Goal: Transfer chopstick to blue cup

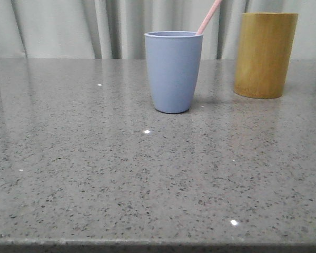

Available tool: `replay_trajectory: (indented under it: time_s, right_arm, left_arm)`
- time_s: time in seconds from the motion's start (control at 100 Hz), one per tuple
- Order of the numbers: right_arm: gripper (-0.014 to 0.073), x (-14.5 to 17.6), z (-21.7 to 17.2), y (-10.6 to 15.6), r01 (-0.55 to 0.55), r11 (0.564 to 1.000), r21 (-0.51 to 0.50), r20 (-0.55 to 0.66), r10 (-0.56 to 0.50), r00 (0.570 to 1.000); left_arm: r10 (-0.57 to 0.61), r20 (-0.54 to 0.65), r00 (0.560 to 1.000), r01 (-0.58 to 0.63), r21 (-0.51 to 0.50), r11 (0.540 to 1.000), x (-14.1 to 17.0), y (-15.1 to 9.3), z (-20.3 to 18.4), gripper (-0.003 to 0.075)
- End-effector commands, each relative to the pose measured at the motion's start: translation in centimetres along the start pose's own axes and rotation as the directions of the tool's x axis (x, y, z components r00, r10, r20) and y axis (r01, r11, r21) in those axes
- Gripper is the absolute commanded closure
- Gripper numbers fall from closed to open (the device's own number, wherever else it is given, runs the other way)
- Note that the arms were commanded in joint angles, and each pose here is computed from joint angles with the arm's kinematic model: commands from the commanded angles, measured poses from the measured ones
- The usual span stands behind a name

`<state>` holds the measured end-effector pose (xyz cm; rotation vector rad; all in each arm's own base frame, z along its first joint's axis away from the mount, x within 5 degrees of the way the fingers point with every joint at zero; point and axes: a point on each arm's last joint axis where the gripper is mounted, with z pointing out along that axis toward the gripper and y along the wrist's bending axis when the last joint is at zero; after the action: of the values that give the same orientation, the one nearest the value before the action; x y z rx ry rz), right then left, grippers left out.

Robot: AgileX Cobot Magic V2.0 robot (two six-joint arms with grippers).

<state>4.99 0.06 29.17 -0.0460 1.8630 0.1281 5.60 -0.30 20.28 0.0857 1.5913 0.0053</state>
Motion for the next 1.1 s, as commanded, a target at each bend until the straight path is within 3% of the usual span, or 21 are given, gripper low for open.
replay_trajectory:
  time_s: [0.0, 0.39, 0.84, 1.09]
  right_arm:
    - [0.0662, -0.2, -0.2, 0.1, -0.009, 1.0, 0.0, 0.128, 0.009, 0.992]
    - [0.0662, 4.0, -0.2, -0.5, 0.015, 0.992, 0.121, 0.252, -0.045, 0.967]
    - [0.0662, 8.0, 2.9, -0.6, 0.022, 0.996, 0.085, 0.359, -0.051, 0.932]
    - [0.0662, 8.2, 3.0, -0.6, 0.02, 0.996, 0.083, 0.363, -0.049, 0.93]
  left_arm:
    - [-0.002, 0.108, 0.994, 0.003, -0.008, 1.0, -0.6, 0.1, -0.3, 0.0739]
    - [-0.002, 0.108, 0.994, 0.003, -0.008, 1.0, -0.6, 0.1, -0.3, 0.0739]
    - [-0.002, 0.108, 0.994, 0.003, -0.008, 1.0, -0.6, 0.1, -0.3, 0.0739]
    - [-0.002, 0.108, 0.994, 0.003, -0.008, 1.0, -0.6, 0.1, -0.3, 0.0739]
